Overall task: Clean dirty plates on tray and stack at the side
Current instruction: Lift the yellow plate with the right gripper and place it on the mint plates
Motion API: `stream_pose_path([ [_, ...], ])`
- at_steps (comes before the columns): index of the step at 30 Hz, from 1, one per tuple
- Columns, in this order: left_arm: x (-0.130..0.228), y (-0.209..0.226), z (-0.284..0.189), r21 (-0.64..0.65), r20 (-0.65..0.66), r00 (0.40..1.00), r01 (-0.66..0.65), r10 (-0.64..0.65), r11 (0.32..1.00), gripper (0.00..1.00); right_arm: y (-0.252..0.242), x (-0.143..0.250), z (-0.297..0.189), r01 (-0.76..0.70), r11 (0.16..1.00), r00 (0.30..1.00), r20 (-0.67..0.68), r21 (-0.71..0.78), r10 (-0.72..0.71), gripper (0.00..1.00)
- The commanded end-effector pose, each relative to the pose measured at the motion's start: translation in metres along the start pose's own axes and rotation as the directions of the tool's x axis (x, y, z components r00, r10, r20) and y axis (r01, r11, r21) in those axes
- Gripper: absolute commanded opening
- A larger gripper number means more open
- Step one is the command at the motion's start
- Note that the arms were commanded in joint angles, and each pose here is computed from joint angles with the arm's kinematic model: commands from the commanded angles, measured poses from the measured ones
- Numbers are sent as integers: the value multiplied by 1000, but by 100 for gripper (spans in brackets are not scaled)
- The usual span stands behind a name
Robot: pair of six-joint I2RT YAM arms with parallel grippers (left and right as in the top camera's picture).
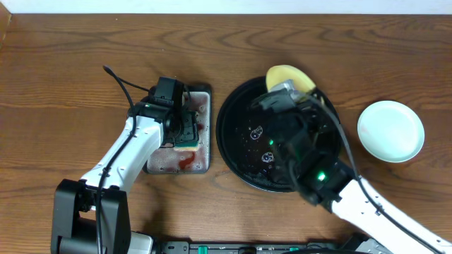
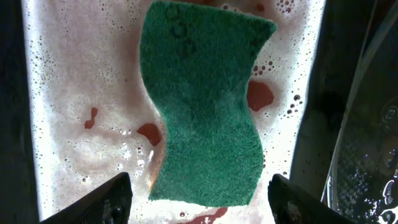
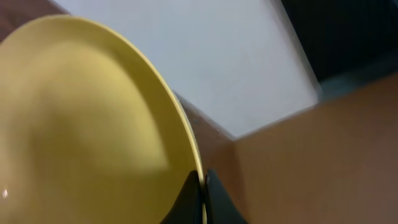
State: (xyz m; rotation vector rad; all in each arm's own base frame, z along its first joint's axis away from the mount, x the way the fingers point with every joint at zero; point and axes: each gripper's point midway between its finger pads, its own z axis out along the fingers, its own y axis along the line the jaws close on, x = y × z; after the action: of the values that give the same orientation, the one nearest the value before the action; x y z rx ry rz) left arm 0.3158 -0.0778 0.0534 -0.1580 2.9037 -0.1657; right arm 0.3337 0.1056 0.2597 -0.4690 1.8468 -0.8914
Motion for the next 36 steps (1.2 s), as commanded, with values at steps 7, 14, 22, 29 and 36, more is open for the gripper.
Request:
stream_pose_path([
  [7, 3, 2, 2, -3, -12, 1000, -1, 1, 1000, 71, 3, 133, 81, -780, 620, 509, -486, 90, 711, 1],
  [14, 3, 2, 2, -3, -12, 1000, -1, 1, 1000, 71, -12, 217, 102, -905, 311, 65, -627, 291, 776, 1],
  [22, 3, 2, 2, -3, -12, 1000, -1, 1, 1000, 71, -40, 311, 101, -803, 214, -177, -565, 556, 806, 1],
  [29, 3, 2, 2, -3, -12, 1000, -1, 1, 1000, 71, -53, 337, 97, -766, 164, -242, -516, 621, 822, 29],
  [36, 3, 2, 2, -3, -12, 1000, -1, 1, 1000, 71, -34, 296, 110, -918, 117, -177, -655, 379, 735, 62],
])
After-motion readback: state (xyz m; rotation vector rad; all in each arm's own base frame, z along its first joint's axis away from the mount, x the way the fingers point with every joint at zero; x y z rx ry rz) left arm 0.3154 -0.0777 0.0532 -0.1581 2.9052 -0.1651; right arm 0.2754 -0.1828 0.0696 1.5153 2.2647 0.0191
